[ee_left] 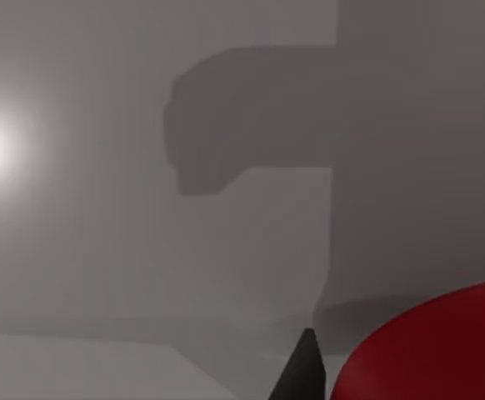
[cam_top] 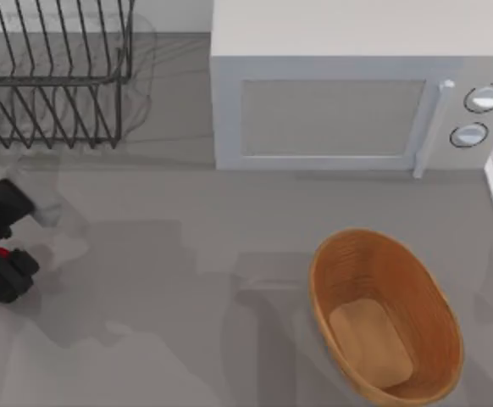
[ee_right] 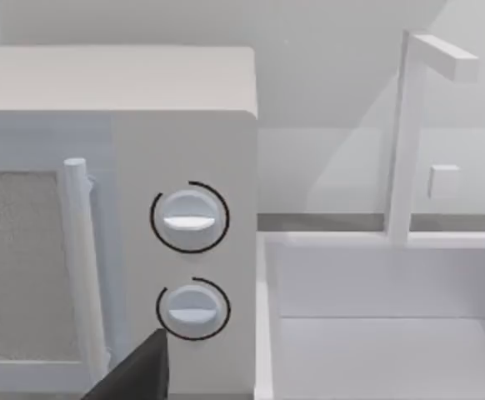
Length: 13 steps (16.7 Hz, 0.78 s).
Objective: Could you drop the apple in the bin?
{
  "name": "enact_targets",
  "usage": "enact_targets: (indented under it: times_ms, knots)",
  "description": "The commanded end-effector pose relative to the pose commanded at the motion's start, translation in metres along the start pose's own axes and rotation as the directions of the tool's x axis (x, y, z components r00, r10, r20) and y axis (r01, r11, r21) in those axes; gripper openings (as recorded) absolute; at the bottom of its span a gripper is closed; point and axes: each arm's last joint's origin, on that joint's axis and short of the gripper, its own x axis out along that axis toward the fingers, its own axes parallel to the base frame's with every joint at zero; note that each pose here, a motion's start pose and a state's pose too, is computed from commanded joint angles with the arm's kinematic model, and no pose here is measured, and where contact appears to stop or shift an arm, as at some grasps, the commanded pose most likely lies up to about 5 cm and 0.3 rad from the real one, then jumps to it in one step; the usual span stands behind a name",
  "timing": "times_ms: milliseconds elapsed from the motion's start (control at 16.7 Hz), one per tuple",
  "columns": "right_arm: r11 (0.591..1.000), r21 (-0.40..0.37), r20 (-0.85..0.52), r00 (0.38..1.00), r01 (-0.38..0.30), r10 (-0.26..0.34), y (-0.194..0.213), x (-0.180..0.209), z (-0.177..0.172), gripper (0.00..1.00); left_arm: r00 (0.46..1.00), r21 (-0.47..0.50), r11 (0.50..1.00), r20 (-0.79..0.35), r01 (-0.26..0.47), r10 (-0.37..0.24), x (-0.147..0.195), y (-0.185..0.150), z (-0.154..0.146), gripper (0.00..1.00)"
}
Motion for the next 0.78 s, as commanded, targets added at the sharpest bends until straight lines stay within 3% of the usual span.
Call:
enact_targets:
  times_ms: [180,600,780]
  knots:
    - [1.000,0.000,0.000,1.000,0.000,0.000,0.000,0.000,0.000,1.00,1.000,0.004,1.000,0.005,-0.005,0.005,-0.026,0.006,0.004,0.00]
    - [1.000,0.000,0.000,1.000,0.000,0.000,0.000,0.000,0.000,1.00,1.000,-0.002,1.000,-0.015,0.016,-0.016,-0.125,0.003,-0.006,0.00]
    - [1.000,0.000,0.000,1.000,0.000,0.000,0.000,0.000,0.000,1.00,1.000,-0.002,1.000,-0.001,0.002,-0.002,-0.146,-0.001,-0.010,0.00]
